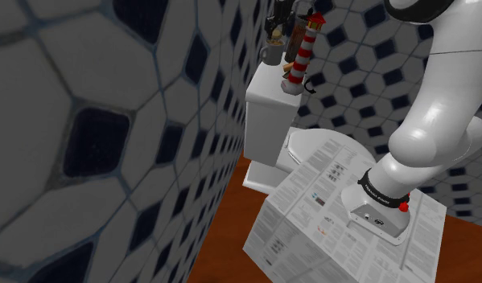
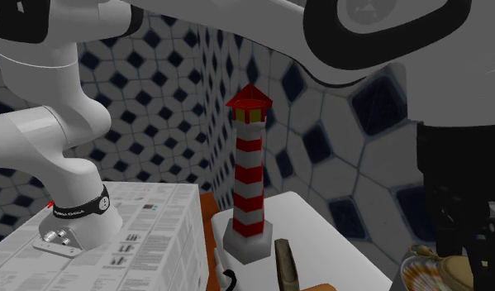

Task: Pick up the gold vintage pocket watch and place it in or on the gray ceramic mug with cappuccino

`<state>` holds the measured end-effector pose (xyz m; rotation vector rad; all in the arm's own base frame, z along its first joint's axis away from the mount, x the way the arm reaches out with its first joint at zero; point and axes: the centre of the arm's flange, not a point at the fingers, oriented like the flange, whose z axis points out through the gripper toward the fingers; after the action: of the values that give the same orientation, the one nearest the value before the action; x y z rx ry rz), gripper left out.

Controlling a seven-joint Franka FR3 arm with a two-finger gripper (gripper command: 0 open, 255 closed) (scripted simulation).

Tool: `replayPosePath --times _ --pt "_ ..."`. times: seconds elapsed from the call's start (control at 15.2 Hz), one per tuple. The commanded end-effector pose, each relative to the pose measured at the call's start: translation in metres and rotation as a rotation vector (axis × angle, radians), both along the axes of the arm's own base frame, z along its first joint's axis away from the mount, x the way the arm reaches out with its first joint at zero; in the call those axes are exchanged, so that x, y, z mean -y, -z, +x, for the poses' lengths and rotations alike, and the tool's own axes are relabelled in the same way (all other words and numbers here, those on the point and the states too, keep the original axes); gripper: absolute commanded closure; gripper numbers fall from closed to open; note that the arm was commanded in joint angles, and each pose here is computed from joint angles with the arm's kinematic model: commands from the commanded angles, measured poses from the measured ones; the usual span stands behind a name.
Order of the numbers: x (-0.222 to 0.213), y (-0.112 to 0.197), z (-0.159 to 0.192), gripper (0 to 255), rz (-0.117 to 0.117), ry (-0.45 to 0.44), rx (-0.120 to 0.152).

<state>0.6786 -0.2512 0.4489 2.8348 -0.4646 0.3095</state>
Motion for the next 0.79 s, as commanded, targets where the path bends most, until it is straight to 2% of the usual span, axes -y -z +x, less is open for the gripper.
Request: replayPosePath --times 0.0,0.46,0.53,0.73 --pt "-0.0003 0.0048 0.0008 255 0.000 0.000 0.000" --pt "-0.0002 0.0048 0.0008 255 0.000 0.000 0.000" --pt "-0.0002 0.0048 0.0008 0 0.000 0.000 0.000" --pt "-0.0002 0.0048 0.0008 0 0.000 0.000 0.000"
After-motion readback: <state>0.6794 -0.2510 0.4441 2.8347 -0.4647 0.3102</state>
